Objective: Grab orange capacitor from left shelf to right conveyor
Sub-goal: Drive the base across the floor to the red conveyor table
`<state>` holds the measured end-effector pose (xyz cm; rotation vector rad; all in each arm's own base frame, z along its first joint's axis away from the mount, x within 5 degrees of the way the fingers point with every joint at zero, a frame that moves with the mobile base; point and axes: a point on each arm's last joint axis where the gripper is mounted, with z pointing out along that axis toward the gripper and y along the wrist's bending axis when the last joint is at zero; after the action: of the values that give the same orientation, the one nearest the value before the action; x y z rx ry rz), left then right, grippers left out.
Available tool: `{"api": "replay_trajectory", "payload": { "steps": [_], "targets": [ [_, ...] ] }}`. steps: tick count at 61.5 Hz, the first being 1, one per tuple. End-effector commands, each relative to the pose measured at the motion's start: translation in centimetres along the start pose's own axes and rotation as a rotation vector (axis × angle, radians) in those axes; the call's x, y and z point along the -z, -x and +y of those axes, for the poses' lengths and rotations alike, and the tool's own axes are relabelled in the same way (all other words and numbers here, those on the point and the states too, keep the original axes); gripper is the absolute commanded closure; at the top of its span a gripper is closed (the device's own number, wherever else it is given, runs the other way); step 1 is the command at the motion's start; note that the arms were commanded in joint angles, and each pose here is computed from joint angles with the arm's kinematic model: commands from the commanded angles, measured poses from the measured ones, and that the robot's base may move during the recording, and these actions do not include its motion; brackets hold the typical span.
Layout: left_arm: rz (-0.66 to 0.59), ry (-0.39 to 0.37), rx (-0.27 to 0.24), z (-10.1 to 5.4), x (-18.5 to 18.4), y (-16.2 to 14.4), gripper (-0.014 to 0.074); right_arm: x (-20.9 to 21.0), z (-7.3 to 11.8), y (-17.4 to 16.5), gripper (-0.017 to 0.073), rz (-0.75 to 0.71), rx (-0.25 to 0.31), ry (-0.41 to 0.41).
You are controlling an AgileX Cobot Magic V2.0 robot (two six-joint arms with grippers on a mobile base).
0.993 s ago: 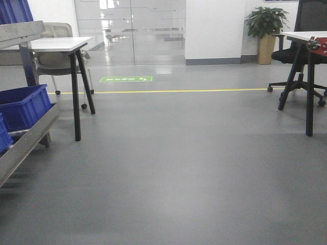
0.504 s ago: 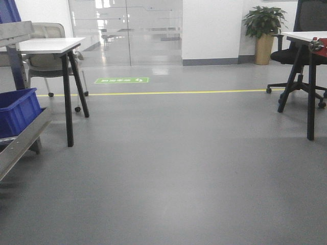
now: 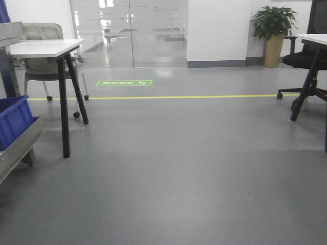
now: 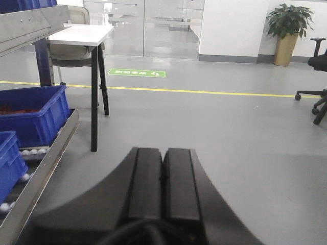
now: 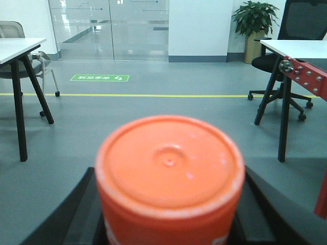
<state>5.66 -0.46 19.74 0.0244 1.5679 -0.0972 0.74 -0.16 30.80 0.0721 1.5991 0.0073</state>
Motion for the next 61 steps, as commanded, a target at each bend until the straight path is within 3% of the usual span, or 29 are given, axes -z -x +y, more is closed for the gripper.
{"api": "replay_trajectory", "payload": {
  "steps": [1,61],
  "targets": [
    [-0.106,-0.008,0.004,-0.04,0.16,1.04,0.072,0.49,0.08,1.54,0.051,-0.117,0.005,0.007],
    [-0.106,-0.008,0.004,-0.04,0.16,1.04,0.072,0.49,0.08,1.52,0.051,-0.115,0.005,0.007]
  ]
}}
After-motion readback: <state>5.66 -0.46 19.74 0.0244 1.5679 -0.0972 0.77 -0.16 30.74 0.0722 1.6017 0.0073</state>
